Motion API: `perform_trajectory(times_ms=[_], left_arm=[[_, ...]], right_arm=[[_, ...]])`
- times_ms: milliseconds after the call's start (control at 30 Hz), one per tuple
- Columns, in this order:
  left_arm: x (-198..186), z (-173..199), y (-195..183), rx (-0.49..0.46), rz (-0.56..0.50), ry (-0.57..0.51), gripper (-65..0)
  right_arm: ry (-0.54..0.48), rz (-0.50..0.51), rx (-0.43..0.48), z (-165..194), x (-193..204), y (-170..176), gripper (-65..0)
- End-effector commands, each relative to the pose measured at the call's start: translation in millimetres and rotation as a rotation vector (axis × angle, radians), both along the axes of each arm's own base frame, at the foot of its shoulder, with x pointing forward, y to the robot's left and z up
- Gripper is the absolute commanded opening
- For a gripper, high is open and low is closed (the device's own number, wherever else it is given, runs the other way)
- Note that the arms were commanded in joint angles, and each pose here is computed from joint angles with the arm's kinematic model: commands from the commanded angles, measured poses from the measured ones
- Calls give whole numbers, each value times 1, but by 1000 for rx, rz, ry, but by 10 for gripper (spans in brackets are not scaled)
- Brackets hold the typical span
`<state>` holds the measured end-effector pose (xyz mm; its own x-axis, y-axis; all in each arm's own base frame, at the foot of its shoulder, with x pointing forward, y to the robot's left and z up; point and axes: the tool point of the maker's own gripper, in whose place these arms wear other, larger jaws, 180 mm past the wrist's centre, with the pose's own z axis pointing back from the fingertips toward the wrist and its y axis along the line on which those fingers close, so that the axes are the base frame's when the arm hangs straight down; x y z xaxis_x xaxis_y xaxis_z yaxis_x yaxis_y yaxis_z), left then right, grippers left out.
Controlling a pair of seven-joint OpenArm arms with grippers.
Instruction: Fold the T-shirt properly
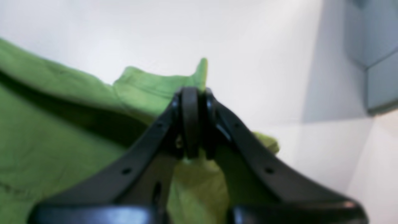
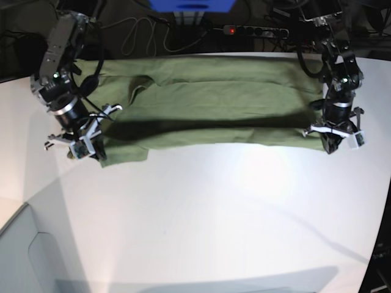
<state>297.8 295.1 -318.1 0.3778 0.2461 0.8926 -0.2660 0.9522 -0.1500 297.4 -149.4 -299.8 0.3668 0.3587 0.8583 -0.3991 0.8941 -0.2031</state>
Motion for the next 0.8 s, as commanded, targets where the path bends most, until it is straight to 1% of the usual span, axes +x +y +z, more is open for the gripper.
perform_trajectory(times_ms=[0, 167, 333, 433, 600, 767], left_arm=[[11, 21, 4, 26, -1, -69, -650], [18, 29, 7, 30, 5, -95, -650], [20, 30, 9, 29, 9, -99, -650], [28, 38, 9, 33, 10, -121, -650], [29, 40, 9, 30, 10, -128, -650], [27, 38, 10, 31, 12, -126, -650]], right_arm=[[-52, 21, 10, 14, 6, 4, -649], [-70, 21, 19, 18, 19, 3, -649], [-46, 11, 56, 6, 38, 0, -649], [-52, 9, 67, 8, 48, -1, -649], [-85, 10, 57, 20, 60, -5, -649], [-82, 7, 57, 19, 68, -10, -649]])
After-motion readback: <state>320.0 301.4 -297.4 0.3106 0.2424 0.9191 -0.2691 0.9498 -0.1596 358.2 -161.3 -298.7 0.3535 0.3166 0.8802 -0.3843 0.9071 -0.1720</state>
